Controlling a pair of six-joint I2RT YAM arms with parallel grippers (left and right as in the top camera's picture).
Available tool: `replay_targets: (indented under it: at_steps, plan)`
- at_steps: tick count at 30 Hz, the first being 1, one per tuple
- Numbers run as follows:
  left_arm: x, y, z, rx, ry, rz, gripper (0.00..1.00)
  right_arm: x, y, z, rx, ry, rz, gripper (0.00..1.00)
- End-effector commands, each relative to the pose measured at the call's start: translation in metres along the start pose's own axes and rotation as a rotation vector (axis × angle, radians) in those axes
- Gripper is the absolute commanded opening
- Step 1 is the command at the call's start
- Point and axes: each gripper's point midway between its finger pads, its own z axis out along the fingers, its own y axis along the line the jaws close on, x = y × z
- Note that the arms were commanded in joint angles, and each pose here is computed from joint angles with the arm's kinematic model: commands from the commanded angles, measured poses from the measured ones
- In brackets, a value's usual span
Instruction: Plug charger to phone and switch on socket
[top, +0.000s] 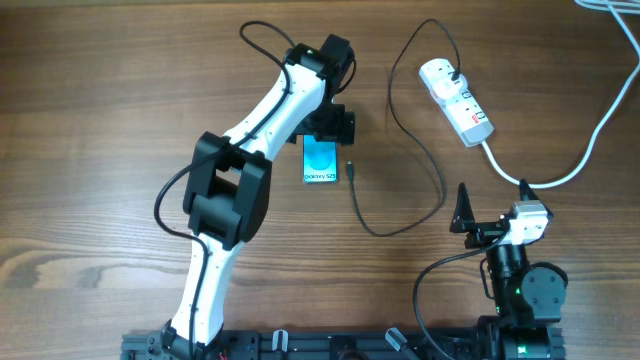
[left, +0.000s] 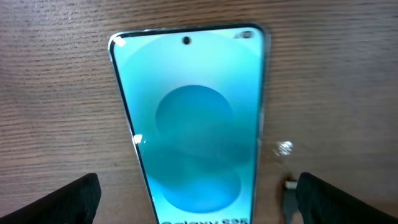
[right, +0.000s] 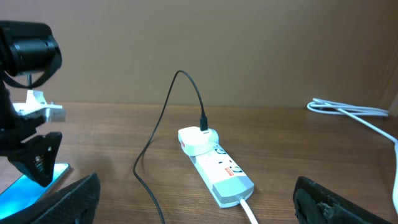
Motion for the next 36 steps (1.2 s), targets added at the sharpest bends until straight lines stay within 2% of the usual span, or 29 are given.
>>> replay_targets:
  at_steps: [1,13,27,36]
  plan:
    - [-0.005,0.008,0.006,-0.036,-0.007,-0.065,1.0,-0.001,-0.003,0.0,0.018,-0.004,0.012,1.0]
    - [-0.001,0.006,0.012,-0.032,0.003,-0.11,1.0,-0.001,-0.003,0.0,0.018,-0.004,0.012,1.0]
    - [0.025,0.014,0.055,-0.063,0.067,-0.123,1.0,-0.001,-0.003,0.0,0.018,-0.004,0.012,1.0]
    - [0.023,0.012,0.057,-0.056,0.054,-0.122,1.0,-0.001,-0.003,0.0,0.018,-0.004,0.012,1.0]
